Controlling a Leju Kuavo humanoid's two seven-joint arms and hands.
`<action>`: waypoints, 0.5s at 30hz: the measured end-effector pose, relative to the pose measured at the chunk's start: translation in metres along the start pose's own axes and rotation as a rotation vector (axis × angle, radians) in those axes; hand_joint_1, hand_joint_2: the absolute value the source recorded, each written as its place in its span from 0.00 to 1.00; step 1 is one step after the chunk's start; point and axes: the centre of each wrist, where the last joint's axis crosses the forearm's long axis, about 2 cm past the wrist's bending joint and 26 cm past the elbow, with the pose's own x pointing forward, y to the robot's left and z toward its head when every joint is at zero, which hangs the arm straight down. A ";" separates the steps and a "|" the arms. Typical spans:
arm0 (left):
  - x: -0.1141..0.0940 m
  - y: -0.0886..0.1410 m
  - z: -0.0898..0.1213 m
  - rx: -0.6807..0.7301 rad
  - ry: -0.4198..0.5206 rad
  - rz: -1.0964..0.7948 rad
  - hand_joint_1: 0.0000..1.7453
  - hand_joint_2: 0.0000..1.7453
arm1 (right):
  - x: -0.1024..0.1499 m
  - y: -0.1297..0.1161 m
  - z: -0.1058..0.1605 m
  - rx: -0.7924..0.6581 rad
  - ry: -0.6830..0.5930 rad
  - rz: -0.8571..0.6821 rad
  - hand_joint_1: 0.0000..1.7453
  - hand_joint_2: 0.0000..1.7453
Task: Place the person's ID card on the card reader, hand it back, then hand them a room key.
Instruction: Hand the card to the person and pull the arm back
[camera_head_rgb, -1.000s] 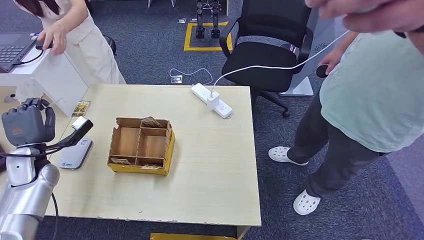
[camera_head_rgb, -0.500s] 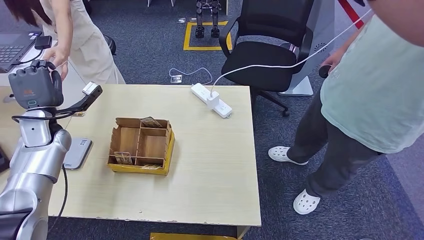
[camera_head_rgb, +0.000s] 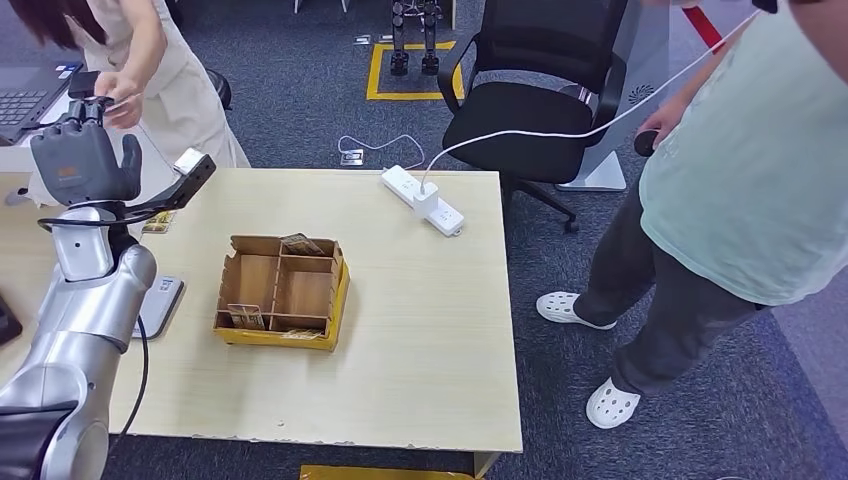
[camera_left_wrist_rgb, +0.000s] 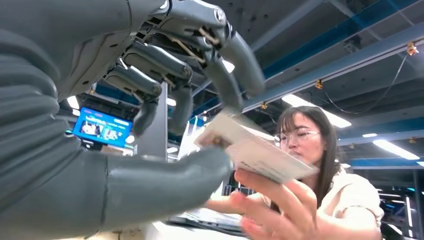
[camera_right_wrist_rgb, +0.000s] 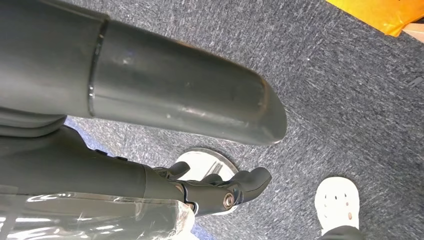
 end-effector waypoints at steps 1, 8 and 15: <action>0.001 -0.001 0.000 -0.017 0.003 0.016 0.00 1.00 | 0.000 0.000 0.000 0.000 0.000 0.000 0.00 0.00; 0.001 -0.007 0.003 -0.304 0.030 0.314 0.00 1.00 | 0.000 0.001 0.001 0.001 -0.001 0.004 0.00 0.00; -0.031 0.012 0.006 -0.649 -0.177 0.541 0.00 1.00 | -0.005 0.001 0.002 0.002 -0.006 0.000 0.00 0.00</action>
